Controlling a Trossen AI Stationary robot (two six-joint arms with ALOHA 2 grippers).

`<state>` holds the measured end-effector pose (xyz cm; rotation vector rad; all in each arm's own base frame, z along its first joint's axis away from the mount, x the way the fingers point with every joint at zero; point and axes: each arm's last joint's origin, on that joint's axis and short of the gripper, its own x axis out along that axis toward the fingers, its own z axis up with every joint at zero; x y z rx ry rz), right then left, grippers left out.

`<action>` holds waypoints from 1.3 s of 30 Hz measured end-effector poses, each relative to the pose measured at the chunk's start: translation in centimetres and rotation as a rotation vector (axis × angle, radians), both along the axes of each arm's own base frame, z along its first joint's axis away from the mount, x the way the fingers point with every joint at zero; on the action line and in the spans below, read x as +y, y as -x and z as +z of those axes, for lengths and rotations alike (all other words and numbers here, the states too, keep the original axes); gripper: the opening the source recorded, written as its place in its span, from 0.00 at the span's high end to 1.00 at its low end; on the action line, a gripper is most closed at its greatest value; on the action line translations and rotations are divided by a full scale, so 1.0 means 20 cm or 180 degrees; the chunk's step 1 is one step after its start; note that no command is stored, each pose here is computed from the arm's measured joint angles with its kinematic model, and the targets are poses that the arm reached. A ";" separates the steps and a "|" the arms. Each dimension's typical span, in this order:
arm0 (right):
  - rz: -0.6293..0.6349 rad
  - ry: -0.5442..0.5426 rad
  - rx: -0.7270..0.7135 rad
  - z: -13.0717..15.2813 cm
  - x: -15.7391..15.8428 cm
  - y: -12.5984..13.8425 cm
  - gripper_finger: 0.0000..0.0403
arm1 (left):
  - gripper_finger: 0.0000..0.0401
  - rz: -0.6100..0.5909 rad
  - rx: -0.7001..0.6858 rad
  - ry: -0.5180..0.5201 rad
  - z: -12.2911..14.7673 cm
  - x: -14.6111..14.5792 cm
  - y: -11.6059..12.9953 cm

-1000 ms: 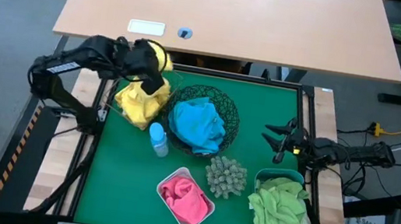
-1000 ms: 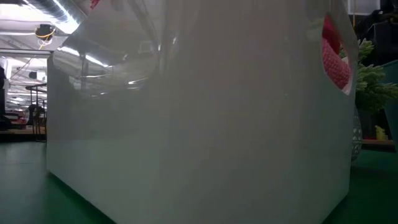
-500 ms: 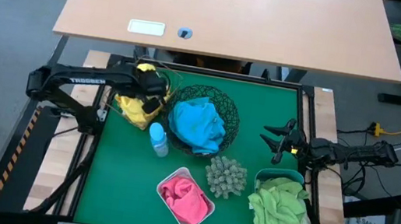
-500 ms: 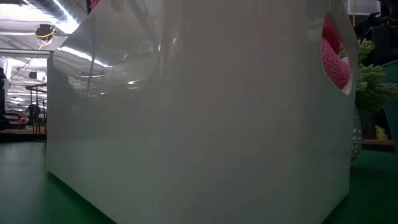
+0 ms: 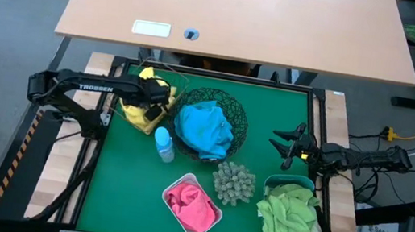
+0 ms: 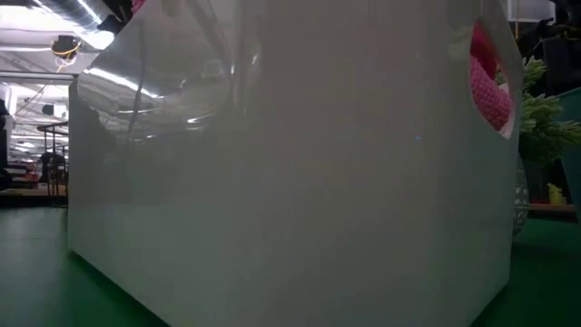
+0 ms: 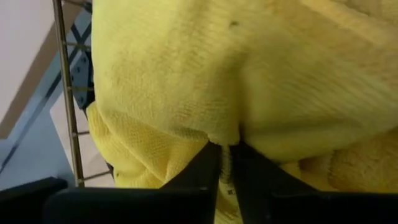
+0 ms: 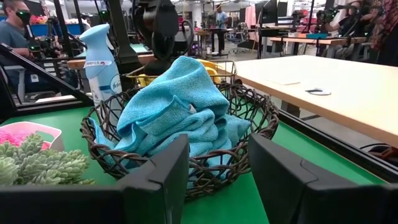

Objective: Sort microfiber towel by color & place in baskets
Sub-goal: Put the yellow microfiber cloth into the rectangular wire basket, then return to Home Position

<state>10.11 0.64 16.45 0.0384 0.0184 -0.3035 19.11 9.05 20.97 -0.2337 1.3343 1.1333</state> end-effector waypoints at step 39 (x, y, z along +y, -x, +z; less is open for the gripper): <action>0.0000 0.0003 0.0001 0.00 0.00 0.00 0.58 | 0.66 -0.0574 -0.1533 0.0743 0.97 -0.09 -0.06</action>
